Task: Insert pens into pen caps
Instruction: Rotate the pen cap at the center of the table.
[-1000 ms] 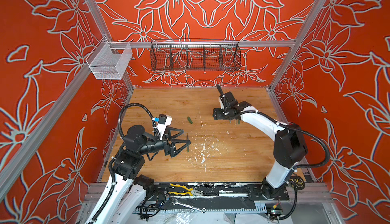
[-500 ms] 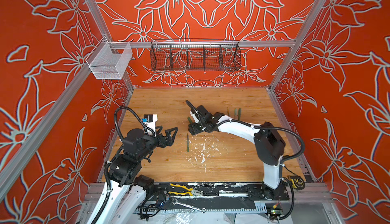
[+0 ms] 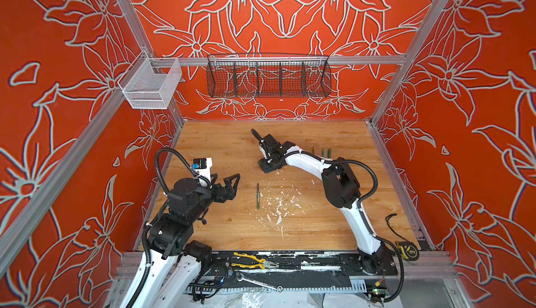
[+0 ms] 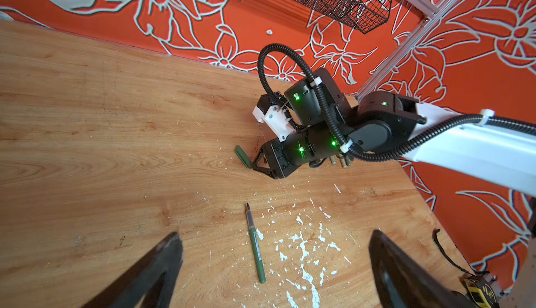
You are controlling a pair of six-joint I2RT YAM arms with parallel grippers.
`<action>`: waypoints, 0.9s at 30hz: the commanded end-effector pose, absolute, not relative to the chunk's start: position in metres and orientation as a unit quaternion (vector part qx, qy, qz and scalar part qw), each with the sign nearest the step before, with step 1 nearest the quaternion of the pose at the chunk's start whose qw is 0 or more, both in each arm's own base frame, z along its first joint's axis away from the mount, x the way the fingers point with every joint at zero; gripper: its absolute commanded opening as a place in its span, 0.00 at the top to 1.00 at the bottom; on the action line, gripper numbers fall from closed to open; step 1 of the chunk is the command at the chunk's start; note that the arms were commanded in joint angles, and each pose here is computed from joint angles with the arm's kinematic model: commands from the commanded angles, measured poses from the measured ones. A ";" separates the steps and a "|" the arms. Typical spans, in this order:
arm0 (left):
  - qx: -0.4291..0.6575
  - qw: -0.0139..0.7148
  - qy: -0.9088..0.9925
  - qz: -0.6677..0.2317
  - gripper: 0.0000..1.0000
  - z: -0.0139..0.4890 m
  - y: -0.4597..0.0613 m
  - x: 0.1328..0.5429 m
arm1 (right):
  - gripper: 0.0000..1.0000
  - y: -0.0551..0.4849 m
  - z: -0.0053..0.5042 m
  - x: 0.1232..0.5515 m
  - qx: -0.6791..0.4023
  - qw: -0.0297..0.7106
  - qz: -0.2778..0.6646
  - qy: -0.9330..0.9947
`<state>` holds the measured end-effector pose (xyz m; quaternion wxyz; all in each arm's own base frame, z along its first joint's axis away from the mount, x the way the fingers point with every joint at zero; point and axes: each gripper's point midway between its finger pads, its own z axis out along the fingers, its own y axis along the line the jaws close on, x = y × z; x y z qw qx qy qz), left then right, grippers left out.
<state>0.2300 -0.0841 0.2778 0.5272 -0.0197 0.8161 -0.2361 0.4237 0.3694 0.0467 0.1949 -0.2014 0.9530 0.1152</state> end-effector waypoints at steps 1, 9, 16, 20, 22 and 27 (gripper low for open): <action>-0.024 0.538 0.808 -0.236 0.03 0.286 -0.082 0.230 | 0.60 0.369 0.038 0.422 -0.220 0.171 0.114 0.954; -0.024 0.539 0.808 -0.236 0.03 0.286 -0.081 0.230 | 0.61 0.379 0.036 0.419 -0.238 0.163 0.139 0.947; -0.023 0.539 0.808 -0.238 0.03 0.286 -0.083 0.231 | 0.58 0.379 0.048 0.421 -0.229 0.174 0.142 0.947; -0.023 0.539 0.807 -0.239 0.03 0.286 -0.083 0.232 | 0.56 0.386 0.054 0.419 -0.229 0.175 0.163 0.944; -0.022 0.540 0.807 -0.240 0.03 0.286 -0.083 0.231 | 0.56 0.388 0.055 0.419 -0.226 0.175 0.165 0.944; -0.021 0.540 0.806 -0.240 0.03 0.287 -0.083 0.231 | 0.56 0.390 0.056 0.418 -0.219 0.175 0.167 0.945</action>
